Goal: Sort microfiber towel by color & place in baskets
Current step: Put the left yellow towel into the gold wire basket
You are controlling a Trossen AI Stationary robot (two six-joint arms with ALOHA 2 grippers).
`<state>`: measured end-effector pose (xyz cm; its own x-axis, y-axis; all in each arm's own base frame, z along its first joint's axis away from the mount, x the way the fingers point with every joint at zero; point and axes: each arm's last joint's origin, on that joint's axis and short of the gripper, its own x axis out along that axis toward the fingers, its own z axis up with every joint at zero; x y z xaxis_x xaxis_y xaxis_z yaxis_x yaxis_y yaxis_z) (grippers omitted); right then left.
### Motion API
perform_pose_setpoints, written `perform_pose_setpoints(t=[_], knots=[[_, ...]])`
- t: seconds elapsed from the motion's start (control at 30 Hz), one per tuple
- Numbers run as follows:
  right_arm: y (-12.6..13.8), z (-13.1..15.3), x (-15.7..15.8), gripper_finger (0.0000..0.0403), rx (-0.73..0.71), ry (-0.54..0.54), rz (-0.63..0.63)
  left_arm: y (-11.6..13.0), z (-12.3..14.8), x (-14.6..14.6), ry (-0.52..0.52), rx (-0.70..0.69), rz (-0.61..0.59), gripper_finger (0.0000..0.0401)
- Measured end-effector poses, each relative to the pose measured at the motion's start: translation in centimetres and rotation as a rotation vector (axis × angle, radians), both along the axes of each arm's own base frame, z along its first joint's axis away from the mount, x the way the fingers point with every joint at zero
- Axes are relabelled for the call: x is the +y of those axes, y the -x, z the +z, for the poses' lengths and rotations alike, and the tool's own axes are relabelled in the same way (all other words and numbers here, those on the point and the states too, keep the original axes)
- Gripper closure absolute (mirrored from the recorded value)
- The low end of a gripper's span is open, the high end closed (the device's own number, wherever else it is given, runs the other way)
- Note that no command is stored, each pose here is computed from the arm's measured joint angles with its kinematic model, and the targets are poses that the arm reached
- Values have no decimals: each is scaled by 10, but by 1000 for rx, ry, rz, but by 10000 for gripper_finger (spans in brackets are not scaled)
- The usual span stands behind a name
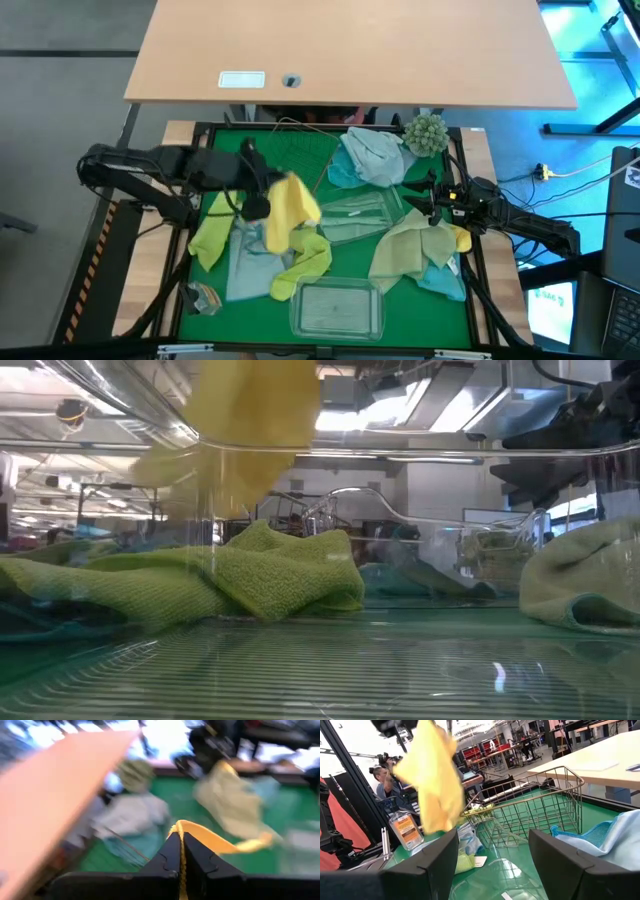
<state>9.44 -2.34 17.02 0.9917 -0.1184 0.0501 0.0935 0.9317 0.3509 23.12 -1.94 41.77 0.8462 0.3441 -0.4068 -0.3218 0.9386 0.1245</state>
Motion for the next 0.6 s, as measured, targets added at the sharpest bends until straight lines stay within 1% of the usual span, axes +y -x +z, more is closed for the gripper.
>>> perform_pose_setpoints(t=[0.1,0.2,0.37,0.43,0.5,0.6], knots=[[0,0,0,162,-2,0,0,3,22,11,-81,-73,63,401],[0,0,0,162,-2,0,0,4,41,22,-128,-171,100,401],[0,0,0,162,-2,0,0,7,65,40,-223,-288,163,401],[0,0,0,162,-2,0,0,8,67,48,-247,-294,196,401],[0,0,0,162,-3,0,0,9,65,56,-251,-272,228,401],[0,0,0,162,-3,0,0,10,56,68,-215,-204,276,401]])
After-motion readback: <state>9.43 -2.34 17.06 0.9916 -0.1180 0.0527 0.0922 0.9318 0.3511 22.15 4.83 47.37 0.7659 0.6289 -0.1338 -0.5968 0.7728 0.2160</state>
